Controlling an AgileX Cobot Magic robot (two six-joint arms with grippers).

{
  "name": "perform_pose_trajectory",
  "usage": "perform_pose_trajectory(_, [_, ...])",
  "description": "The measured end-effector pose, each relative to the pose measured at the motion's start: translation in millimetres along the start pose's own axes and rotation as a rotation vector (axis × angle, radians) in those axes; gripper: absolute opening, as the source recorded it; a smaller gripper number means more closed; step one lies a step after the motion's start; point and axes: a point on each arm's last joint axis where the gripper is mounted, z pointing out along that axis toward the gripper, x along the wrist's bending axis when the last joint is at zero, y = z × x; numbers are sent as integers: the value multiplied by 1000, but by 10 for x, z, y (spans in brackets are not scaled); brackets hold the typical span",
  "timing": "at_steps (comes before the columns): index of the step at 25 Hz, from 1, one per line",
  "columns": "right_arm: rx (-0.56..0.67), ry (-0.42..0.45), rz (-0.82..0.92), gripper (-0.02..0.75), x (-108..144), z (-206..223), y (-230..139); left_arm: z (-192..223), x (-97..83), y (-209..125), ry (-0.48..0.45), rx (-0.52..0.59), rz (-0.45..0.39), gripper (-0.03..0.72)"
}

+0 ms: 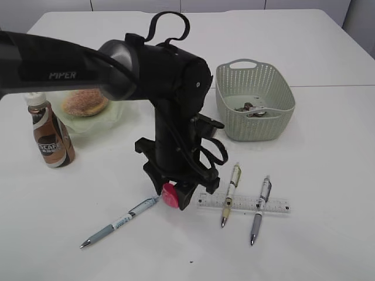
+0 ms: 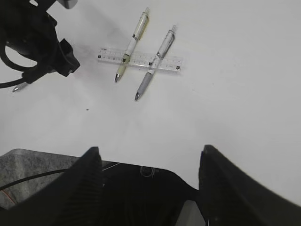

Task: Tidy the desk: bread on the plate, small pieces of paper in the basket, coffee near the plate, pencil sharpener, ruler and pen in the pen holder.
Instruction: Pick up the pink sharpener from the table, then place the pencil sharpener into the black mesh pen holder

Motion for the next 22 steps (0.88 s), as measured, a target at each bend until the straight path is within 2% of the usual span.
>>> perform_pose_trajectory(8, [0, 0, 0, 475, 0, 0, 0, -390, 51, 223, -12, -145, -15, 350])
perform_pose_trajectory(16, [-2, -16, -5, 475, -14, 0, 2, -939, 403, 450, 47, -343, -68, 350])
perform_pose_trajectory(22, [-5, -52, -17, 475, -47, -1, 4, -1268, 658, 545, 48, -488, -126, 350])
